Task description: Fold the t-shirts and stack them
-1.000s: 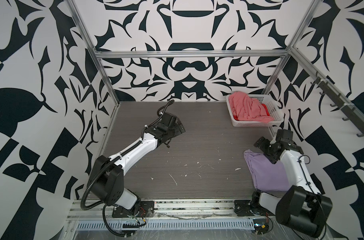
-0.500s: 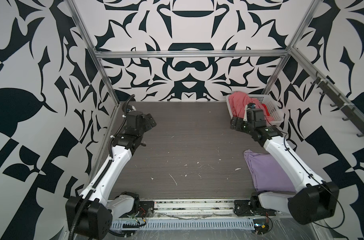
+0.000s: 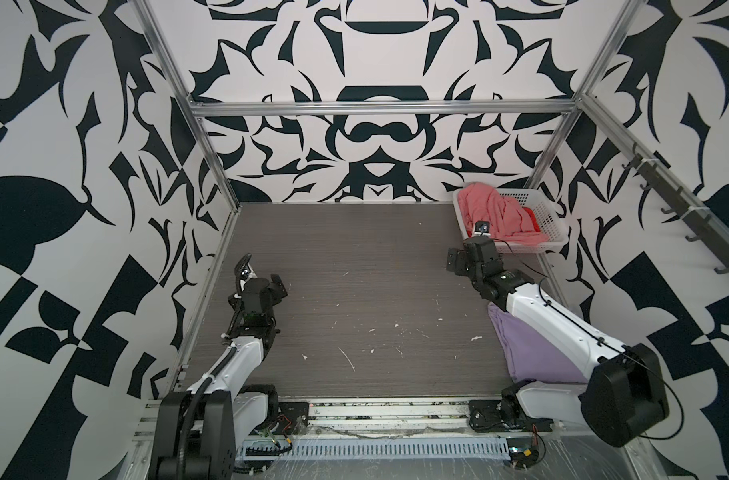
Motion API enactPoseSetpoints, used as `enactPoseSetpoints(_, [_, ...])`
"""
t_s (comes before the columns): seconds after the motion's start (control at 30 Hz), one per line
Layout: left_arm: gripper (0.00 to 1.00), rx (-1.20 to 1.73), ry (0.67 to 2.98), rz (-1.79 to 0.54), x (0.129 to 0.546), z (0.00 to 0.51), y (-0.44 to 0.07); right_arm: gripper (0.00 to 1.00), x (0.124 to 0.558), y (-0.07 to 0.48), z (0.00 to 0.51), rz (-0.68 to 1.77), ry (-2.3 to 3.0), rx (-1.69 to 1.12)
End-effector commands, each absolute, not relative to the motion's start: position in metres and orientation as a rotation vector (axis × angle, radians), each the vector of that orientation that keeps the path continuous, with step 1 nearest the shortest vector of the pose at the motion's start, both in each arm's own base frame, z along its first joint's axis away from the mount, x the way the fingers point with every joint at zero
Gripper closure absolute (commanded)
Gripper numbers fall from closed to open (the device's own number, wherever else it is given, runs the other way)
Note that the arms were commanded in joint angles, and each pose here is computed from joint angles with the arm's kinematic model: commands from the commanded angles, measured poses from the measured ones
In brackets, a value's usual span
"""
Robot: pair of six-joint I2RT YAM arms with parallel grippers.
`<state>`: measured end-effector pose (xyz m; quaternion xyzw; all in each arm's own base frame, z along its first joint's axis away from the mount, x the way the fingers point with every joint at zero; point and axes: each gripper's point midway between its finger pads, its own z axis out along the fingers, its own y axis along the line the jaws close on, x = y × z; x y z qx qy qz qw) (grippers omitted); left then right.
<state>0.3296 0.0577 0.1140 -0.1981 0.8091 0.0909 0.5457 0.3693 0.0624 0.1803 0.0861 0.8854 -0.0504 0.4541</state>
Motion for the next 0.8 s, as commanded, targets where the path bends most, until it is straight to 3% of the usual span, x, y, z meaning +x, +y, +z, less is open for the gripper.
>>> enactPoseSetpoints(0.0, [0.01, -0.438, 1.724, 0.245, 0.347, 0.145, 0.064, 0.00, 0.371, 0.047, 0.198, -0.194, 2.090, 0.266])
enactPoseSetpoints(0.27, [0.01, -0.282, 1.829, 0.226, 0.388, 0.097, 0.048, 0.01, 0.353, 0.000, 0.187, -0.428, 2.011, 0.338])
enactPoseSetpoints(0.5, [0.01, -0.323, 1.855, 0.201, 0.388, 0.094, 0.055, 0.00, 0.345, -0.055, 0.146, -0.329, 1.899, 0.529])
enactPoseSetpoints(0.77, [0.01, -0.323, 1.853, 0.201, 0.388, 0.094, 0.055, 0.01, 0.352, -0.049, 0.117, -0.338, 1.833, 0.384])
